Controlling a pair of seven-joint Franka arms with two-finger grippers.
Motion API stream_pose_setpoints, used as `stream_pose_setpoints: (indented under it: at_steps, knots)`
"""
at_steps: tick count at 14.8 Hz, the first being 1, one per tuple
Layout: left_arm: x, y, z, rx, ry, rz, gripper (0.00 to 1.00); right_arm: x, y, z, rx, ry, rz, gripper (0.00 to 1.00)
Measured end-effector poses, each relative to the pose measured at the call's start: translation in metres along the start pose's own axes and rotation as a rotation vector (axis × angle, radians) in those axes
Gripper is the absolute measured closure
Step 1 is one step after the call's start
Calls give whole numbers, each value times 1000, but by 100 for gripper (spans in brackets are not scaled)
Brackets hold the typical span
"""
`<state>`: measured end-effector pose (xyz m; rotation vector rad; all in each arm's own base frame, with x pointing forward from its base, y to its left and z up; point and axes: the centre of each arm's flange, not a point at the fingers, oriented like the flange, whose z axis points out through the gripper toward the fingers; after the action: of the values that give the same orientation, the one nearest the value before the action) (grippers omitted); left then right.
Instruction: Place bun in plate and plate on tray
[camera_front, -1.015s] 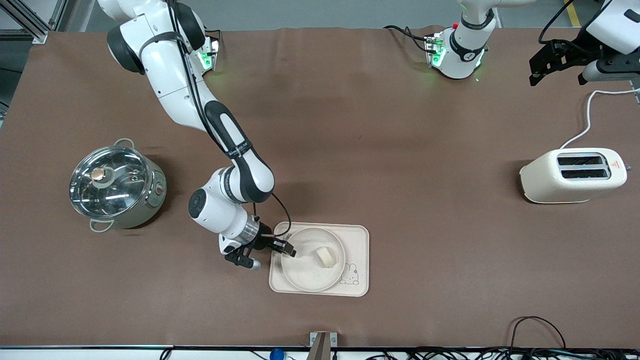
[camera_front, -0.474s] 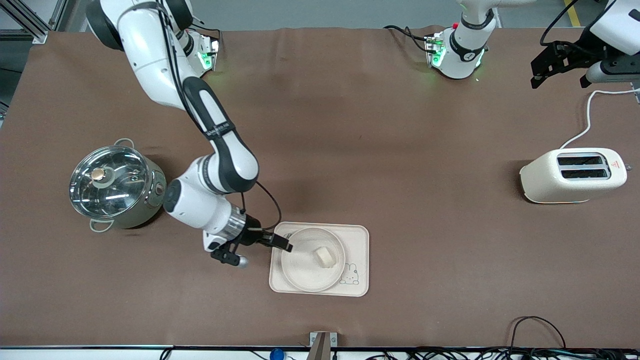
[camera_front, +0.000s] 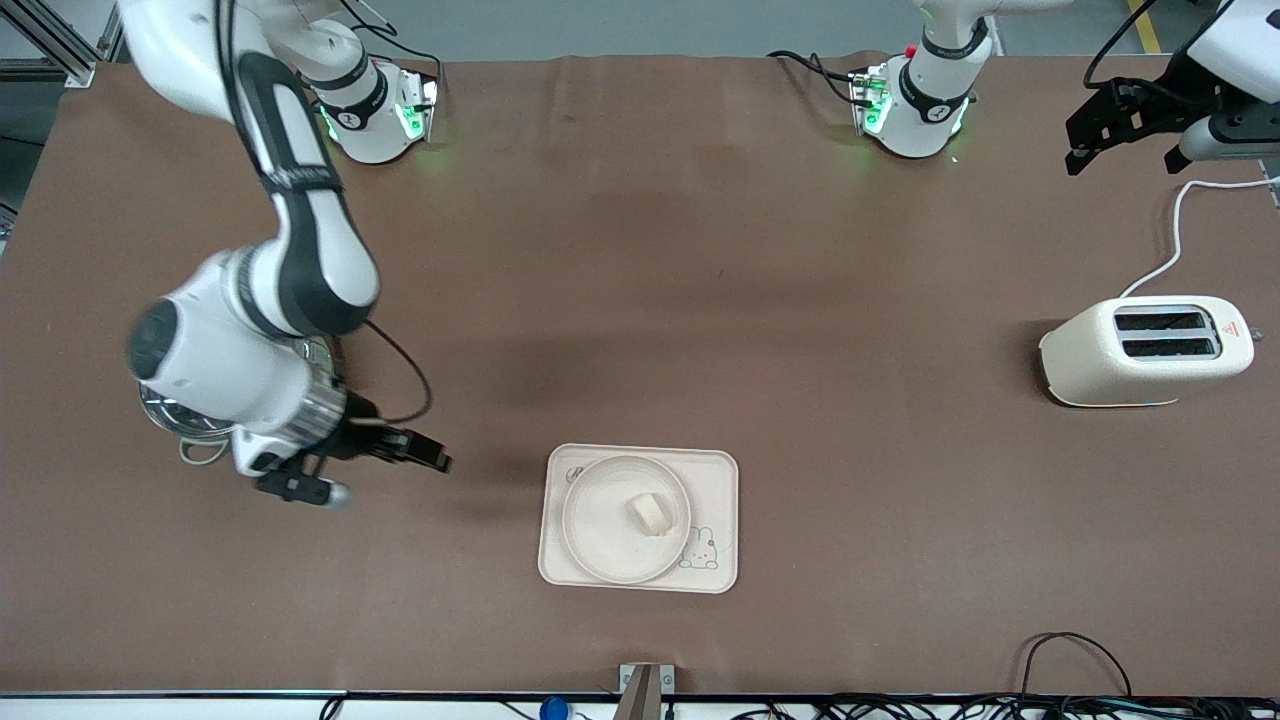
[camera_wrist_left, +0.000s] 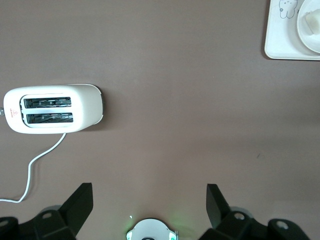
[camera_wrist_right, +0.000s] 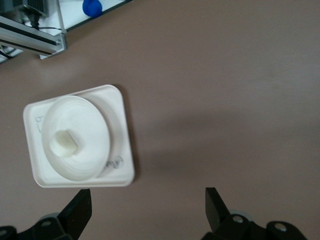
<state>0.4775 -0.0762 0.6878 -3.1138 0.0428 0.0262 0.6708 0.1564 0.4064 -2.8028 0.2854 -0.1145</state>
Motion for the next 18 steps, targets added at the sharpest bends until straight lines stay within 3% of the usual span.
stream_pose_setpoints:
  at_steps: [5,8,12,18]
  knots:
    - [-1,0,0,1,-7,0,0,-22,40,-119,-212,-21,-98,0]
    - [-2,0,-1,1,-7,1,0,-51,51,-191,-283,-34,-162,0]
    - [-2,2,-1,1,-7,3,0,-71,99,-263,-288,-28,-251,0]
    - [-2,3,-1,1,-7,7,0,-90,176,-324,-303,-43,-302,0]
